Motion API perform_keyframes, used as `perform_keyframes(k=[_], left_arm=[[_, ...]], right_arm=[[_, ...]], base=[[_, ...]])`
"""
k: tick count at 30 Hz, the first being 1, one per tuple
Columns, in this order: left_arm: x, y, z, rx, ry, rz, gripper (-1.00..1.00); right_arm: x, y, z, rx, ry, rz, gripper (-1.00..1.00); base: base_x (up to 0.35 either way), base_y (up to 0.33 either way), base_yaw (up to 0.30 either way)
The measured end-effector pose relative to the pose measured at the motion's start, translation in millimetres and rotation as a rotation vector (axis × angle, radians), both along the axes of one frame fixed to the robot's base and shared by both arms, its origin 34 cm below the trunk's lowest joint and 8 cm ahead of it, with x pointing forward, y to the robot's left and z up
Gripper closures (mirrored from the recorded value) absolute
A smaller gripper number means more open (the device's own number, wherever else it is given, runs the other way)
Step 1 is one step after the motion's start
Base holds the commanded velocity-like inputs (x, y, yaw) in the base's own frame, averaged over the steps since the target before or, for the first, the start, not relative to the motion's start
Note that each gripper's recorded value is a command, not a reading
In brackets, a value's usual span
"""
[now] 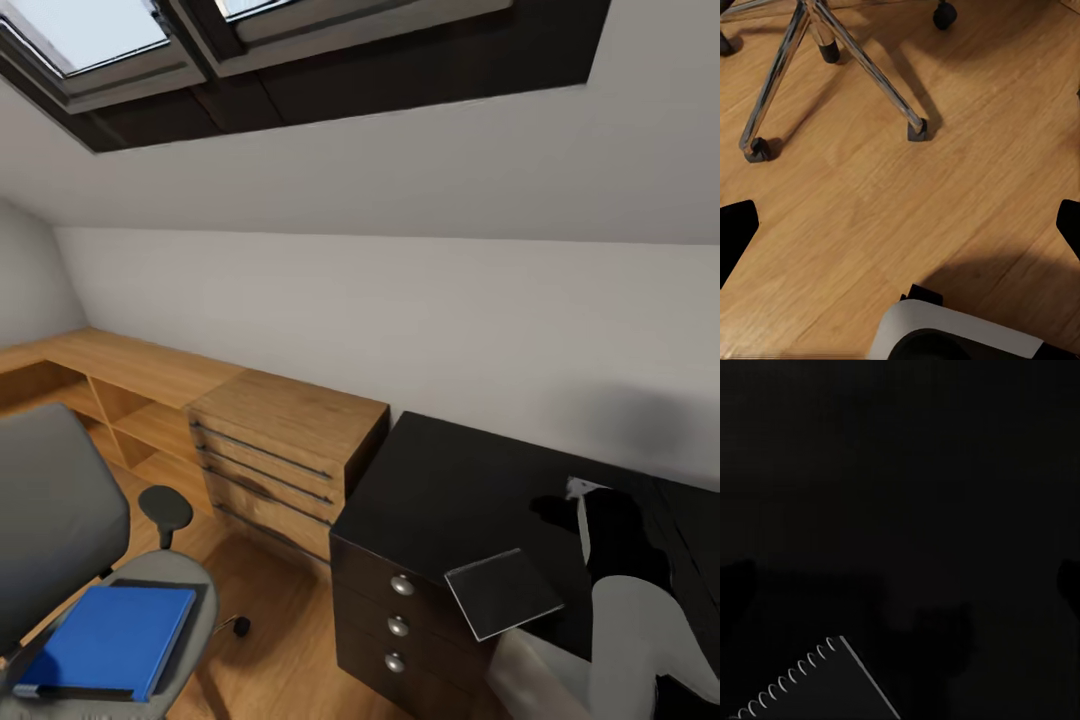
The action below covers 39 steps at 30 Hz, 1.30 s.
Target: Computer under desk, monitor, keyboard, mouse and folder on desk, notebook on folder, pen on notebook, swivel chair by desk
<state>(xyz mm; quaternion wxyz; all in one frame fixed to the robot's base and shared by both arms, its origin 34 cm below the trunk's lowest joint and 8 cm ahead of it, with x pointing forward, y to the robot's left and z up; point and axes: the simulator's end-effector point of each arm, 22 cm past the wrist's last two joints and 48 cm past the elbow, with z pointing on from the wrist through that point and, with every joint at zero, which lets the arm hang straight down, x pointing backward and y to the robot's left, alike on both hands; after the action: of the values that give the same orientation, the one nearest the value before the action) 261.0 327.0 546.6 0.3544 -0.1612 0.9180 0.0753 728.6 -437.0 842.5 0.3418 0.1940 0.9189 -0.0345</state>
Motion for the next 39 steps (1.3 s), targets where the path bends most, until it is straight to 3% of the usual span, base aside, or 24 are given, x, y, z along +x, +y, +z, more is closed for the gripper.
perform_keyframes(k=[22,29,39], left_arm=[[0,0,-1,-0.002,0.004,-0.001,-1.00],[-1,-1,-1,-0.003,0.005,-0.002,-1.00],[-1,1,-1,-0.001,0.006,-0.001,-1.00]], right_arm=[[13,43,-3,0.018,-0.032,0.049,-1.00],[21,71,-4,-0.004,-0.050,0.090,-1.00],[28,105,-7,-0.078,-0.065,0.133,-1.00]], base=[[0.000,0.000,0.275],[0.000,0.000,0.277],[0.000,0.000,0.278]])
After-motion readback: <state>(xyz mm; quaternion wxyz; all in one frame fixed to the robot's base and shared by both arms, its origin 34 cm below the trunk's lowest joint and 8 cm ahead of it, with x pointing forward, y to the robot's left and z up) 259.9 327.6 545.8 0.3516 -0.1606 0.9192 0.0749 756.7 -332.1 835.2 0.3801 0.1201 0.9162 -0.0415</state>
